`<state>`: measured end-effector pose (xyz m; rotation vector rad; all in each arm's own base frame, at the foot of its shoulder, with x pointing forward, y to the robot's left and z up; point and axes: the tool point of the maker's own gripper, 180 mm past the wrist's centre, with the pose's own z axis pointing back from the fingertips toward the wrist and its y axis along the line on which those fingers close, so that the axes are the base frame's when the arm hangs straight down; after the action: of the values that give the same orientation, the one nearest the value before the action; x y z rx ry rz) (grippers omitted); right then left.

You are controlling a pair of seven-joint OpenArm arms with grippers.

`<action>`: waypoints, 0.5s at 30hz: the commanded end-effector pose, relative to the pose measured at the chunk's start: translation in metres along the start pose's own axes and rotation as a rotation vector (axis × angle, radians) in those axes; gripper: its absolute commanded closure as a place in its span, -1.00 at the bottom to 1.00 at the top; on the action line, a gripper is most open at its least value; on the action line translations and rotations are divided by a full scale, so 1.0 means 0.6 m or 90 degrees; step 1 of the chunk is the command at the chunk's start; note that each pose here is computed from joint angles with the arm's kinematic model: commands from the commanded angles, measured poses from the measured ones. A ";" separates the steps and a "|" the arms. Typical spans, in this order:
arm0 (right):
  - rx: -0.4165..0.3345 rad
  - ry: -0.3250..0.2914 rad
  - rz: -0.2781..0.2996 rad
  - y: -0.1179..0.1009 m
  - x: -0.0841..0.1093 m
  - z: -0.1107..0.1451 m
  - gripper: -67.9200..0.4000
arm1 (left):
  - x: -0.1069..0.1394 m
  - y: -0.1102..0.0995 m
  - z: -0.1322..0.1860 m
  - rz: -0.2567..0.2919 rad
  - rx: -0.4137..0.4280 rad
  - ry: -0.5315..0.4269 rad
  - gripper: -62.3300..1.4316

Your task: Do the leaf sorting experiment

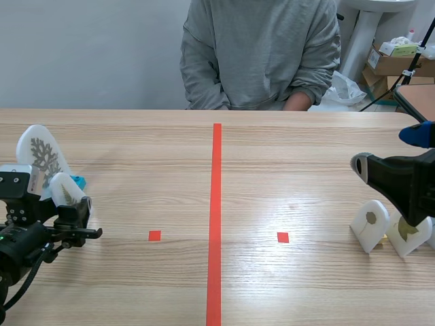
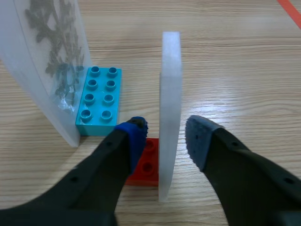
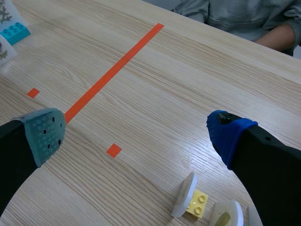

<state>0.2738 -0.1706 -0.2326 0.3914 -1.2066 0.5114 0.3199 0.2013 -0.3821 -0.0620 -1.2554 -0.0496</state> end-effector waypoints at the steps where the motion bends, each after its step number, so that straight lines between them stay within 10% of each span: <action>1: 0.000 -0.018 0.011 -0.007 0.018 0.003 -0.83 | 0.014 0.001 -0.002 0.005 0.003 -0.023 -0.18; 7: 0.000 -0.018 0.011 -0.007 0.018 0.003 -0.83 | 0.017 0.000 -0.002 0.006 0.003 -0.028 -0.84; 15: 0.000 -0.018 0.011 -0.007 0.017 0.003 -0.83 | 0.022 0.000 -0.002 0.006 0.002 -0.034 -0.99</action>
<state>0.2738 -0.1706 -0.2326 0.3914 -1.2066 0.5114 0.3207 0.2015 -0.3795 -0.0618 -1.2707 -0.0486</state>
